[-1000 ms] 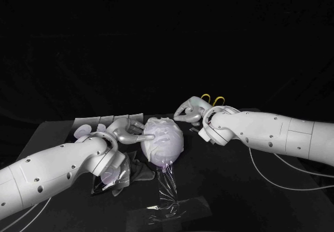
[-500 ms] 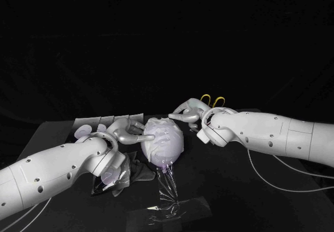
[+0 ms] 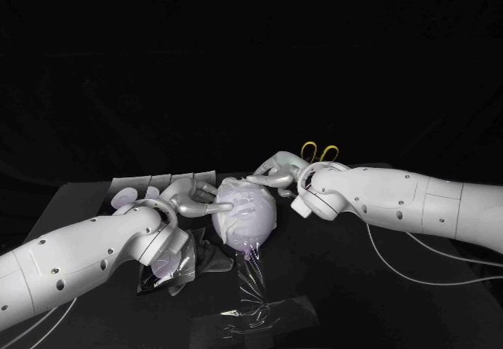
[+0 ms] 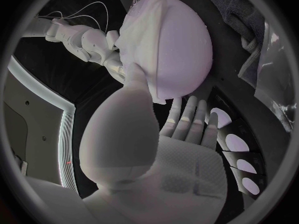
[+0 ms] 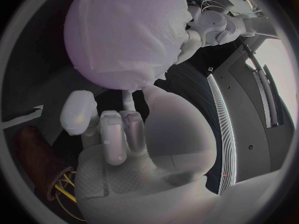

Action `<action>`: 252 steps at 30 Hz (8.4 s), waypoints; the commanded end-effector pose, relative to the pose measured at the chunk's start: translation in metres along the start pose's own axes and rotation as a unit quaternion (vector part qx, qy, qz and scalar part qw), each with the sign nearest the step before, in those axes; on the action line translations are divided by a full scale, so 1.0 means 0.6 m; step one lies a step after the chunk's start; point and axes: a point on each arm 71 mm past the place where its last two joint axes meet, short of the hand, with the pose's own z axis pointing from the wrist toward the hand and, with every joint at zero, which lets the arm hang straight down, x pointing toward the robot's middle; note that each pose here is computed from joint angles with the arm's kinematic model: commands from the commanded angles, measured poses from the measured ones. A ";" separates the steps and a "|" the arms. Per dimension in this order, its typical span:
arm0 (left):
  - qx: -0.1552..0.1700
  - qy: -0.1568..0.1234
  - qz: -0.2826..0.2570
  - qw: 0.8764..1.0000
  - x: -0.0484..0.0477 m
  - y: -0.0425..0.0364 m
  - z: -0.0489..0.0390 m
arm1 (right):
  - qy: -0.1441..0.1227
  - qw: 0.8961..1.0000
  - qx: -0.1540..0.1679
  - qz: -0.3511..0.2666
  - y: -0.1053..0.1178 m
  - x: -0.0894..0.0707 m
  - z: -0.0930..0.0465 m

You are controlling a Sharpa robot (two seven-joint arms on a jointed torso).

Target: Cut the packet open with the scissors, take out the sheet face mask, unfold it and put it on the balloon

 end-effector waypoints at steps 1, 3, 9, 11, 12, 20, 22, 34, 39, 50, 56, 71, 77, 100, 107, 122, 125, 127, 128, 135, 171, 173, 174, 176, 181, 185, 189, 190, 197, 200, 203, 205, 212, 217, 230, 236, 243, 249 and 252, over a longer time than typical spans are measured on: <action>-0.004 0.009 -0.001 1.000 0.004 0.000 0.000 | 0.026 1.000 -0.002 -0.011 0.002 0.010 -0.001; -0.004 0.009 -0.001 1.000 0.004 0.000 0.000 | 0.026 1.000 -0.003 -0.012 0.002 0.010 -0.002; -0.005 0.008 -0.001 1.000 0.003 0.001 0.000 | 0.024 1.000 -0.007 -0.017 0.002 0.008 -0.005; -0.006 0.008 -0.002 1.000 0.002 0.001 0.000 | 0.024 0.999 -0.009 -0.020 0.002 0.008 -0.006; -0.006 0.008 -0.002 1.000 0.002 0.001 0.000 | 0.024 0.999 -0.010 -0.023 0.003 0.009 -0.006; -0.005 0.008 -0.002 1.000 0.002 0.001 0.000 | 0.014 0.999 -0.024 -0.040 0.007 0.009 -0.010; -0.005 0.008 -0.002 1.000 0.002 0.000 0.000 | 0.008 0.999 -0.026 -0.041 0.008 0.008 -0.010; -0.004 0.009 -0.003 1.000 0.002 -0.002 0.000 | -0.046 0.998 -0.030 -0.029 0.007 -0.008 -0.005; -0.003 0.009 -0.003 1.000 0.001 -0.003 0.000 | -0.060 0.998 -0.027 -0.021 0.006 -0.013 -0.004; -0.003 0.011 -0.003 1.000 0.002 -0.004 0.000 | -0.069 0.997 -0.010 -0.016 -0.002 -0.021 0.004; -0.003 0.011 -0.003 1.000 0.002 -0.005 0.000 | -0.066 0.998 -0.003 -0.017 -0.004 -0.021 0.009; -0.004 0.012 -0.003 1.000 0.002 -0.005 -0.001 | -0.054 0.997 0.034 -0.035 -0.018 -0.028 0.018; -0.004 0.012 -0.003 1.000 0.003 -0.005 -0.001 | -0.051 0.997 0.045 -0.047 -0.023 -0.030 0.022; -0.005 0.014 -0.005 1.000 0.003 -0.005 -0.002 | -0.066 0.994 0.061 -0.056 -0.034 -0.040 0.027; -0.005 0.016 -0.014 1.000 0.001 -0.003 -0.004 | -0.091 0.993 0.059 -0.054 -0.045 -0.056 0.013; 0.038 0.047 -0.075 0.995 -0.014 0.001 -0.032 | -0.146 0.987 -0.070 0.005 -0.034 -0.058 -0.071; 0.044 0.044 -0.086 0.994 -0.023 0.006 -0.039 | -0.147 0.984 -0.101 0.012 -0.032 -0.051 -0.087; 0.048 0.041 -0.095 0.994 -0.030 0.009 -0.044 | -0.146 0.982 -0.118 0.016 -0.032 -0.046 -0.096; 0.049 0.039 -0.098 0.993 -0.032 0.010 -0.046 | -0.146 0.981 -0.124 0.016 -0.032 -0.044 -0.100; 0.070 0.007 -0.119 0.990 -0.060 0.021 -0.065 | -0.147 0.972 -0.182 0.001 -0.033 -0.023 -0.134; 0.009 -0.004 0.001 1.000 -0.065 -0.028 -0.028 | -0.154 0.911 -0.325 -0.203 -0.025 0.070 -0.186; 0.008 -0.007 0.000 1.000 -0.066 -0.031 -0.025 | -0.153 0.910 -0.324 -0.206 -0.025 0.072 -0.185; 0.007 -0.009 -0.001 1.000 -0.066 -0.033 -0.024 | -0.153 0.910 -0.324 -0.208 -0.025 0.074 -0.184; 0.005 -0.012 -0.002 1.000 -0.067 -0.038 -0.020 | -0.152 0.910 -0.323 -0.212 -0.026 0.077 -0.183; -0.008 -0.003 -0.005 1.000 -0.064 -0.049 -0.010 | -0.150 0.910 -0.320 -0.218 -0.026 0.083 -0.180; -0.020 0.010 -0.001 1.000 -0.059 -0.053 -0.004 | -0.146 0.911 -0.314 -0.223 -0.028 0.085 -0.177; -0.028 0.021 0.003 0.999 -0.054 -0.056 0.001 | -0.142 0.912 -0.309 -0.228 -0.029 0.087 -0.174; -0.029 0.023 0.004 0.999 -0.053 -0.056 0.002 | -0.141 0.913 -0.308 -0.229 -0.030 0.087 -0.173; -0.035 0.034 0.013 0.999 -0.048 -0.060 0.008 | -0.134 0.915 -0.301 -0.232 -0.031 0.091 -0.169; -0.035 0.037 0.017 0.999 -0.046 -0.062 0.010 | -0.124 0.918 -0.296 -0.232 -0.031 0.094 -0.167; -0.035 0.038 0.020 0.998 -0.045 -0.063 0.011 | -0.115 0.921 -0.291 -0.232 -0.032 0.096 -0.165; -0.035 0.039 0.021 0.998 -0.044 -0.064 0.013 | -0.106 0.924 -0.286 -0.232 -0.033 0.098 -0.163; -0.031 0.046 0.024 0.998 -0.038 -0.069 0.014 | -0.078 0.931 -0.271 -0.234 -0.037 0.105 -0.158; -0.029 0.048 0.025 0.998 -0.035 -0.071 0.014 | -0.068 0.933 -0.265 -0.234 -0.038 0.108 -0.154; -0.032 0.048 0.027 0.998 -0.035 -0.072 0.017 | -0.058 0.939 -0.250 -0.229 -0.041 0.111 -0.146; -0.032 0.046 0.027 0.998 -0.035 -0.073 0.017 | -0.052 0.941 -0.243 -0.229 -0.043 0.112 -0.144; -0.030 0.044 0.027 0.998 -0.035 -0.074 0.017 | -0.043 0.943 -0.234 -0.231 -0.046 0.114 -0.140; -0.031 0.039 0.018 0.999 -0.038 -0.073 0.017 | -0.033 0.945 -0.226 -0.235 -0.048 0.116 -0.138; -0.034 0.039 0.010 0.999 -0.039 -0.071 0.016 | -0.028 0.945 -0.222 -0.238 -0.049 0.117 -0.138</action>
